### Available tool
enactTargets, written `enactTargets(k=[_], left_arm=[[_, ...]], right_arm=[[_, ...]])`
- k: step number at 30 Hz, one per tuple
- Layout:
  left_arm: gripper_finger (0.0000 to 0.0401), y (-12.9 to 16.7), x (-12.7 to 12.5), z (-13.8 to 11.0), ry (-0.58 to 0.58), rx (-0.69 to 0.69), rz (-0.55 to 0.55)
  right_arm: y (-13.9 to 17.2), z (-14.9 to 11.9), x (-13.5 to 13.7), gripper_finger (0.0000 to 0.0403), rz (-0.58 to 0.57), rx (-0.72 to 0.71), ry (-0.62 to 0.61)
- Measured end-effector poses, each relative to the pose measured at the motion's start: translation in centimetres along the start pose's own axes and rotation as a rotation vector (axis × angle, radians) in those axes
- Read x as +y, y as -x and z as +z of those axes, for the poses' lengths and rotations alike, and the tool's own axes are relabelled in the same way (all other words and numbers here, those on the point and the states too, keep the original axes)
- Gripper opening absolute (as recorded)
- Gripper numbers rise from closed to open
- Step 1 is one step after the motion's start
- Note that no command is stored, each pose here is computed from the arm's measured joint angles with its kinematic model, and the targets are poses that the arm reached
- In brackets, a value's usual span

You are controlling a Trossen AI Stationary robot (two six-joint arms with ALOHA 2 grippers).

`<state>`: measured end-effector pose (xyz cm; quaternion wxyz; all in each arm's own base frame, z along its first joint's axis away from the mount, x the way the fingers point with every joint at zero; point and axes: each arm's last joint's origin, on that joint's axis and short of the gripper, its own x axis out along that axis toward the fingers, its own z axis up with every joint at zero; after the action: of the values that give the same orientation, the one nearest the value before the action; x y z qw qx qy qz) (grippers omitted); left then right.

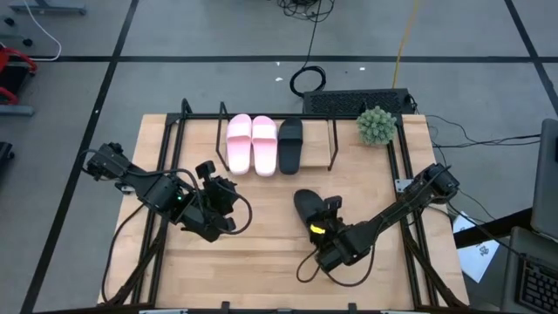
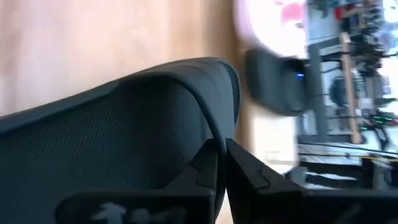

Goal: Pick and place slides into the shelf
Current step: Put the black slipper on the shelf

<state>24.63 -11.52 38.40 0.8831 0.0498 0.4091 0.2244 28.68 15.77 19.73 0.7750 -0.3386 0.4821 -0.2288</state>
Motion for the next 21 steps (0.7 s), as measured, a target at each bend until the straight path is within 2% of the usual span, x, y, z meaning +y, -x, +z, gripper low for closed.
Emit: enactTargets(k=[10, 16, 21], left_arm=[[0.0145, 0.0, 0.1, -0.1, -0.011, 0.005, 0.004], [0.0145, 0.0, 0.4, -0.5, -0.052, 0.042, 0.031], [0.0145, 0.1, 0.9, -0.9, -0.096, 0.069, 0.085]], right_arm=[[1.1, 3.5, -7.2, 0.0001, -0.193, 0.021, -0.047], [-1.2, 4.1, -12.1, 0.0001, -0.286, 0.129, -0.099], [-4.2, 3.3, -15.8, 0.0001, -0.326, 0.238, -0.167]])
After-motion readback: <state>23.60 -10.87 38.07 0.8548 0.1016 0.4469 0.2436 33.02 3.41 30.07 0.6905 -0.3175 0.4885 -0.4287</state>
